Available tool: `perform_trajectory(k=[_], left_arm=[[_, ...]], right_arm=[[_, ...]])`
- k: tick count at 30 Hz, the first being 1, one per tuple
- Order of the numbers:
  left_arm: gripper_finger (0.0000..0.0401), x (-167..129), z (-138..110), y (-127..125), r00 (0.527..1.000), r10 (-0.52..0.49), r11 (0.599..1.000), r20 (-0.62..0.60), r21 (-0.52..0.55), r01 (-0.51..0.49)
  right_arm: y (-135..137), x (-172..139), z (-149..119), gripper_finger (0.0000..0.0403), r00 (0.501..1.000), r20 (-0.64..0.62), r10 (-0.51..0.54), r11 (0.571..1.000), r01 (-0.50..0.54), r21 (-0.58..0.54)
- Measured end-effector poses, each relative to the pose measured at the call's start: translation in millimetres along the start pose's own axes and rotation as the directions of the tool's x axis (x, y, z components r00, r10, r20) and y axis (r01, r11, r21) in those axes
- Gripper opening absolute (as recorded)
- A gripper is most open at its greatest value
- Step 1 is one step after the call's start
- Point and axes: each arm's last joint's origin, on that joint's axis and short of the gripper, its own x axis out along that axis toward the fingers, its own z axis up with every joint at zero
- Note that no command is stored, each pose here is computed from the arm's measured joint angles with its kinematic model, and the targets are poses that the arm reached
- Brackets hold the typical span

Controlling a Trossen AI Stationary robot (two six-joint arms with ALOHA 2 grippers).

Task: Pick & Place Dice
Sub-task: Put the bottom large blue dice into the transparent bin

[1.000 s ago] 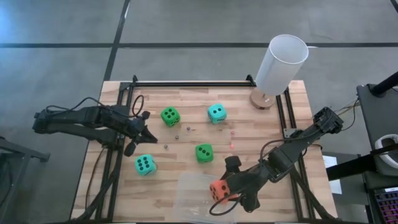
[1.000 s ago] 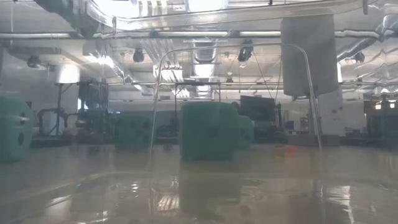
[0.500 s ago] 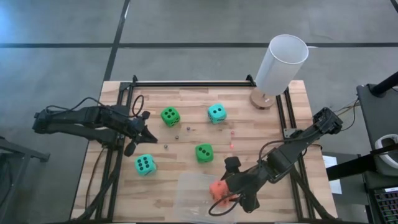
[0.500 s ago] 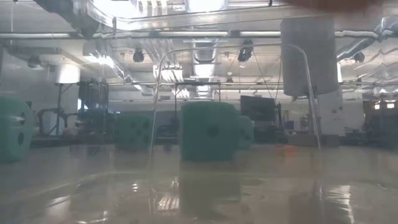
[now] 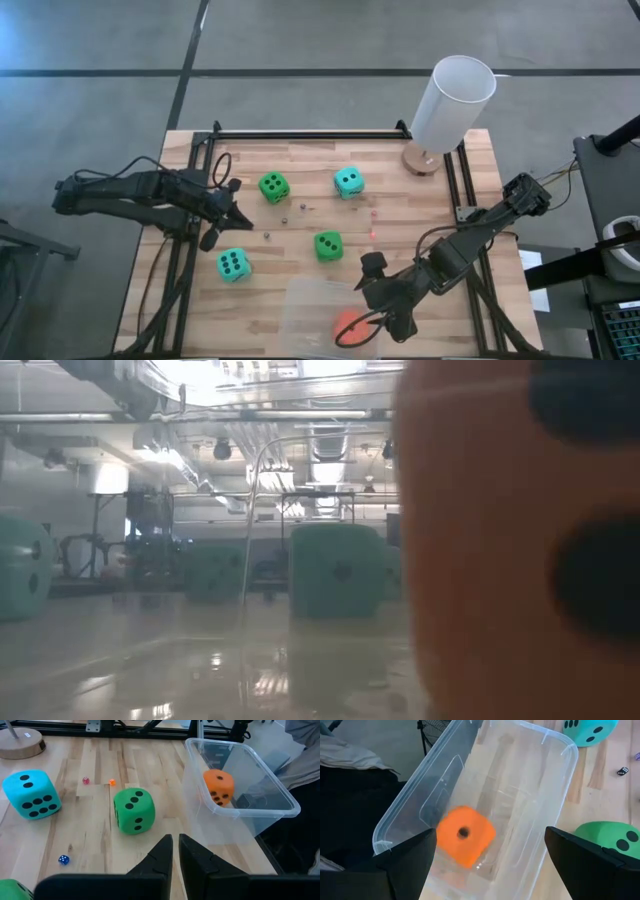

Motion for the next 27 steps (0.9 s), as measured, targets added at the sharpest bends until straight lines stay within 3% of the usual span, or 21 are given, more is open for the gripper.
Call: perform_trajectory(k=[9,27], left_arm=[[0.0038,0,0,0,1.0,0.0,1.0,0.0,0.0,0.0],[0.0038,0,0,0,1.0,0.0,1.0,0.0,0.0,0.0]], right_arm=[[-4,-4,-4,0.0366,0.999,-0.035,-0.036,0.999,0.035,-0.025],[-18,-58,4,0.0366,0.962,0.155,-0.226,0.968,0.239,-0.072]])
